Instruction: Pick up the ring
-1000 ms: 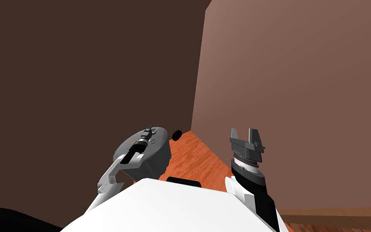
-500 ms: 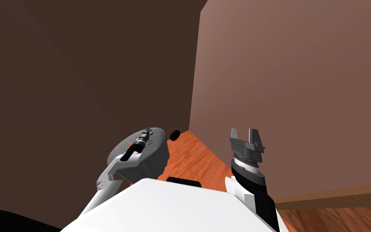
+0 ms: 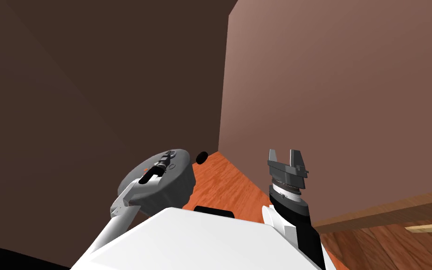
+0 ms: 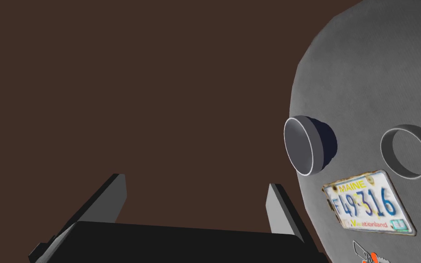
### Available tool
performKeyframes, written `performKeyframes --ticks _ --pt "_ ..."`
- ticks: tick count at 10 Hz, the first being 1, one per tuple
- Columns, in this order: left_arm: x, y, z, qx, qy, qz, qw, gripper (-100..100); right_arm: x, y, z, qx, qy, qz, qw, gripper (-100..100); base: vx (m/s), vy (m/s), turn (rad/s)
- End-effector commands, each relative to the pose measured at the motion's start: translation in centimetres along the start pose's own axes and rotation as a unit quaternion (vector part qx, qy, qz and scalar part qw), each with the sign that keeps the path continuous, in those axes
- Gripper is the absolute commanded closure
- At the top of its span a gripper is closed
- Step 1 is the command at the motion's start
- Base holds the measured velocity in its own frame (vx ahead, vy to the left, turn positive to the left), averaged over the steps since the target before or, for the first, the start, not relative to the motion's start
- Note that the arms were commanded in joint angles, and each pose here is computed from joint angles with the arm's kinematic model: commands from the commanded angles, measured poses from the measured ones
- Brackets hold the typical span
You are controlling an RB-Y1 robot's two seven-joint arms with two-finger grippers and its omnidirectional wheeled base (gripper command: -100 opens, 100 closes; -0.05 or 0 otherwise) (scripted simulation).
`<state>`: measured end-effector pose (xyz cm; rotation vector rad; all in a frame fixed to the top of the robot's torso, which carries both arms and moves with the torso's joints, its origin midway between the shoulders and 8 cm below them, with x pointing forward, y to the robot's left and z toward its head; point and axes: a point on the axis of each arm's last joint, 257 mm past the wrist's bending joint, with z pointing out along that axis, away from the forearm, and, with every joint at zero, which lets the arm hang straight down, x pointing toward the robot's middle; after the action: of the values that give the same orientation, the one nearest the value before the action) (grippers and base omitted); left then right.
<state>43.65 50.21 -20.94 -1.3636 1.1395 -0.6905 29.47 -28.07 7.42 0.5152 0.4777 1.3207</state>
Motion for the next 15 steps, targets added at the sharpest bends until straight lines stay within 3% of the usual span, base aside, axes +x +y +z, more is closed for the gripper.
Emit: performKeyframes --ticks 1,4,5,8,9,12,13,14,15 --pt "-1.6 1.9 0.8 -0.033 -0.015 -0.015 0.9992 -100 0.0 0.0 0.0 0.0 0.0 0.0 1.0 0 -0.01 -0.019 -0.131" --pt "-3.4 4.8 1.3 -0.081 -0.031 -0.031 0.9958 -100 0.0 0.0 0.0 0.0 0.0 0.0 1.0 0 -0.001 -0.014 -0.078" --pt "-5.0 6.3 1.7 -0.107 -0.045 -0.049 0.9921 -100 0.0 0.0 0.0 0.0 0.0 0.0 1.0 0 0.003 -0.008 -0.107" --pt "-6.6 8.9 1.8 -0.148 -0.061 -0.069 0.9847 -100 0.0 0.0 0.0 0.0 0.0 0.0 1.0 0 0.005 -0.002 -0.078" --pt "-8.0 9.9 2.0 -0.166 -0.074 -0.09 0.9792 -100 0.0 0.0 0.0 0.0 0.0 0.0 1.0 0 0.011 0.004 -0.117" --pt "-9.5 12.8 1.6 -0.214 -0.091 -0.115 0.9658 -100 0.0 0.0 0.0 0.0 0.0 0.0 1.0 0 0.013 0.009 -0.075" --pt "-10.5 13.0 1.8 -0.226 -0.101 -0.138 0.9591 -100 0.0 0.0 0.0 0.0 0.0 0.0 1.0 0 0.018 0.016 -0.113" --pt "-10.7 14.6 1.3 -0.244 -0.105 -0.14 0.9538 -100 0.0 0.0 0.0 0.0 0.0 0.0 1.0 0 0.014 0.018 -0.047" --pt "-11.6 15.4 1.3 -0.262 -0.117 -0.165 0.9437 -100 0.0 0.0 0.0 0.0 0.0 0.0 1.0 0 0.016 0.023 -0.084"
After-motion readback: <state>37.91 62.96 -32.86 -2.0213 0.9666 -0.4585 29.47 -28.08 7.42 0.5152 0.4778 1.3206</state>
